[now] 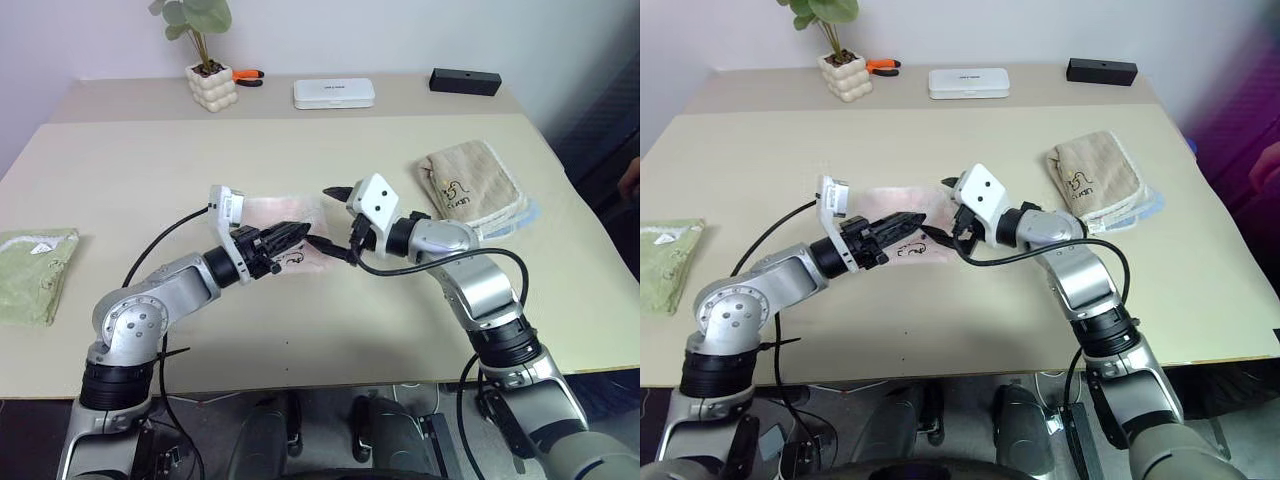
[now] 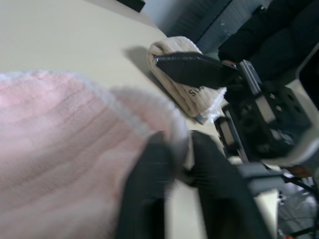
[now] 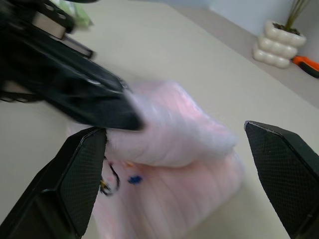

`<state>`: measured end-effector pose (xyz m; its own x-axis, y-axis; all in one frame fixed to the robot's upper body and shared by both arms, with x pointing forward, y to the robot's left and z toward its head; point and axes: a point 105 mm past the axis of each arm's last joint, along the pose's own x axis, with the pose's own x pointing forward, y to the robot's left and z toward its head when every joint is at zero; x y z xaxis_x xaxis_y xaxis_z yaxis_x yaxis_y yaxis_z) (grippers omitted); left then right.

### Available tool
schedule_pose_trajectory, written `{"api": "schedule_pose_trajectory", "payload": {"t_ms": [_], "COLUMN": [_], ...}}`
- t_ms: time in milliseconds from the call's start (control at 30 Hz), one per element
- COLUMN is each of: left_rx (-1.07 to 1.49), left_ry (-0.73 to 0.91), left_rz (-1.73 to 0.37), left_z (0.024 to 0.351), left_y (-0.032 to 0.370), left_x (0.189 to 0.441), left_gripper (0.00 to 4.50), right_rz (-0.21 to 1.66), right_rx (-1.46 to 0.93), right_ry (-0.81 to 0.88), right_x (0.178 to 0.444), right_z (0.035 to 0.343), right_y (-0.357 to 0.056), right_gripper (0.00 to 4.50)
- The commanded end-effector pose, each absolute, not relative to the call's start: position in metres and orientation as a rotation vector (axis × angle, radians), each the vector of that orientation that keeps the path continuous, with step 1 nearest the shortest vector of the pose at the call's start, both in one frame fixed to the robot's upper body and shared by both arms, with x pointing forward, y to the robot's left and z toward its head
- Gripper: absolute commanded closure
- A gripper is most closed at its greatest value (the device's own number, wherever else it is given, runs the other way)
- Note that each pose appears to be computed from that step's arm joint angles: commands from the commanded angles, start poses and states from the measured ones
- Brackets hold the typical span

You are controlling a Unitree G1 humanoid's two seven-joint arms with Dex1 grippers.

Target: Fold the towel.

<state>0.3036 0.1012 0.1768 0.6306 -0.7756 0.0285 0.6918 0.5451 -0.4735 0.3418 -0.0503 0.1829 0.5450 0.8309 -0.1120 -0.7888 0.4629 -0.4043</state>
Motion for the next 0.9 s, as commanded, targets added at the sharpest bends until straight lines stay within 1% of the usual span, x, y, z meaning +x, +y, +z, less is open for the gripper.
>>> {"api": "schedule_pose_trajectory", "payload": {"t_ms": [33, 67, 167, 233, 267, 300, 333, 367, 400, 433, 467, 533, 600, 667, 700, 767, 833, 900], "left_rx": [-0.477, -0.494, -0.475, -0.445, -0.432, -0.352, -0.293, -0.209, -0.152, -0.132, -0.113, -0.091, -0.069, -0.053, -0.068, -0.033, -0.01, -0.012], "left_ry": [0.081, 0.044, -0.048, -0.093, -0.1, -0.091, -0.083, -0.046, -0.02, -0.009, 0.007, 0.022, 0.047, 0.117, 0.157, 0.209, 0.231, 0.23], "left_rz": [-0.884, -0.867, -0.787, -0.697, -0.664, -0.63, -0.614, -0.593, -0.581, -0.578, -0.577, -0.581, -0.578, -0.535, -0.504, -0.488, -0.505, -0.507], "left_z": [0.202, 0.209, 0.224, 0.23, 0.23, 0.227, 0.224, 0.216, 0.209, 0.206, 0.2, 0.193, 0.18, 0.152, 0.137, 0.115, 0.103, 0.099], "left_y": [0.112, 0.121, 0.149, 0.17, 0.177, 0.183, 0.186, 0.187, 0.188, 0.187, 0.184, 0.177, 0.172, 0.173, 0.176, 0.178, 0.176, 0.176], "left_x": [0.295, 0.294, 0.294, 0.297, 0.299, 0.3, 0.3, 0.301, 0.303, 0.304, 0.307, 0.312, 0.317, 0.325, 0.328, 0.328, 0.324, 0.322], "left_gripper": [1.69, 1.2, 1.17, 1.17, 1.17, 1.57, 1.69, 2.03, 2.5, 3.04, 3.43, 3.43, 3.43, 3.43, 3.43, 3.43, 3.43, 3.43], "right_rz": [0.972, 0.982, 0.996, 0.989, 0.987, 0.996, 1.005, 1.035, 1.056, 1.069, 1.101, 1.134, 1.133, 1.098, 1.068, 1.018, 0.96, 0.926], "right_rx": [-0.526, -0.548, -0.578, -0.558, -0.55, -0.501, -0.466, -0.406, -0.366, -0.343, -0.303, -0.257, -0.257, -0.275, -0.322, -0.354, -0.386, -0.421], "right_ry": [-0.125, -0.106, -0.069, -0.07, -0.073, -0.101, -0.12, -0.147, -0.162, -0.167, -0.168, -0.155, -0.118, -0.01, 0.06, 0.147, 0.2, 0.214], "right_x": [0.344, 0.343, 0.341, 0.343, 0.343, 0.342, 0.342, 0.338, 0.335, 0.334, 0.33, 0.327, 0.331, 0.342, 0.347, 0.354, 0.36, 0.362], "right_z": [0.19, 0.187, 0.183, 0.187, 0.189, 0.197, 0.203, 0.209, 0.213, 0.215, 0.214, 0.21, 0.199, 0.168, 0.146, 0.119, 0.103, 0.095], "right_y": [-0.07, -0.077, -0.09, -0.092, -0.092, -0.084, -0.079, -0.066, -0.057, -0.051, -0.037, -0.02, -0.006, 0.007, 0.007, 0.001, -0.01, -0.018], "right_gripper": [0.0, 0.0, 0.9, 1.74, 2.28, 2.86, 3.29, 3.86, 4.36, 4.5, 4.5, 4.5, 4.5, 4.5, 4.5, 4.5, 4.5, 4.5]}}
